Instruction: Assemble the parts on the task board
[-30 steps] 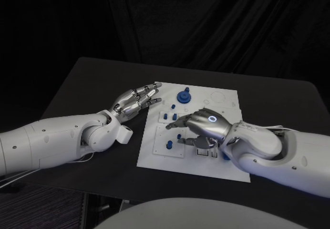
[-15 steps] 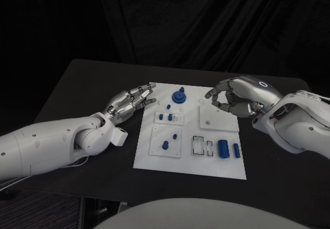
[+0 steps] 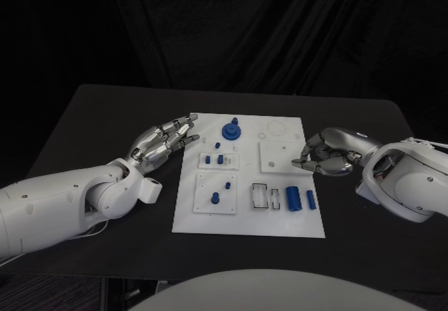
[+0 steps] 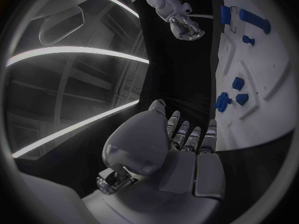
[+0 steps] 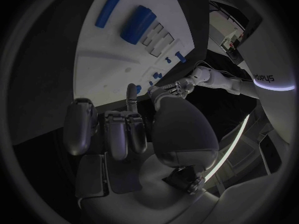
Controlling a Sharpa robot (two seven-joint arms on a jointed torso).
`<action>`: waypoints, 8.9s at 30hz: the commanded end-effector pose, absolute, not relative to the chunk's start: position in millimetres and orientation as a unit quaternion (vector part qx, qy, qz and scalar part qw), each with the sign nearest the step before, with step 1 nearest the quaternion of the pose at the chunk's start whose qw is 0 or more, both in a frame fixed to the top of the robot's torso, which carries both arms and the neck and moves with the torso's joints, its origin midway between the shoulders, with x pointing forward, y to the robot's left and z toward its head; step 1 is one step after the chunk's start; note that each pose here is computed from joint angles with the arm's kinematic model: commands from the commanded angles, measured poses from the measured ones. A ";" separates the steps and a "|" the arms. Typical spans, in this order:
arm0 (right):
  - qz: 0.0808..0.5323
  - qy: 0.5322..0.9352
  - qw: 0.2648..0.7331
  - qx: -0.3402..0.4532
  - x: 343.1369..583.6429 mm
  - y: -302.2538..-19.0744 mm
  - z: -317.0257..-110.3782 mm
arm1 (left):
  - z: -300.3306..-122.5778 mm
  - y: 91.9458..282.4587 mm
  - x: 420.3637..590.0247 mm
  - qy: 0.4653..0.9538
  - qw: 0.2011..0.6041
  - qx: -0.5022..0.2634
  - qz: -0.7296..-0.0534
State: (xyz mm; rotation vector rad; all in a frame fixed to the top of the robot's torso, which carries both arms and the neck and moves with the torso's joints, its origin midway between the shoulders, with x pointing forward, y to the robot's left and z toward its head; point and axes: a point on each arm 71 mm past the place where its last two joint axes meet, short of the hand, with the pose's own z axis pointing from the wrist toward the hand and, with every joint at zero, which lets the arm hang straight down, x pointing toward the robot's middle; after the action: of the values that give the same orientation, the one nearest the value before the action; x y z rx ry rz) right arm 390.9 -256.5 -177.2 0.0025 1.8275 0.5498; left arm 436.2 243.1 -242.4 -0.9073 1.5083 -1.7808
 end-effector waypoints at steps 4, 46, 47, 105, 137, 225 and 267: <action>0.125 0.791 0.598 -0.033 378.3 -260.5 -189.5 | -240.2 244.9 435.1 0.559 0.323 -0.342 -0.683; 0.075 0.825 0.556 -0.068 355.5 -234.9 -241.4 | -245.9 252.1 428.7 0.564 0.317 -0.351 -0.677; 0.075 0.826 0.554 -0.068 355.6 -234.9 -243.0 | -246.1 252.1 428.6 0.565 0.317 -0.351 -0.676; 0.241 0.828 0.486 0.141 347.2 -194.8 -242.1 | -252.2 251.4 423.9 0.572 0.308 -0.358 -0.671; 0.239 0.835 0.479 0.132 355.0 -186.1 -248.4 | -254.7 248.2 425.2 0.574 0.303 -0.357 -0.672; 0.274 0.818 0.506 0.029 346.9 -187.8 -241.7 | -260.2 248.7 422.3 0.579 0.295 -0.362 -0.668; 0.160 0.816 0.551 0.071 364.6 -256.3 -187.6 | -258.5 252.6 420.3 0.568 0.317 -0.362 -0.667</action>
State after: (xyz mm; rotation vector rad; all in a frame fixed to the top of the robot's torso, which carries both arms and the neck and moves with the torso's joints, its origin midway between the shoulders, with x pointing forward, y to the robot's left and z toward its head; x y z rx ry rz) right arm 364.3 -249.5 -183.5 0.1513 1.8741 0.4722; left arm 420.8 252.2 -260.7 -0.9658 1.5362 -1.7511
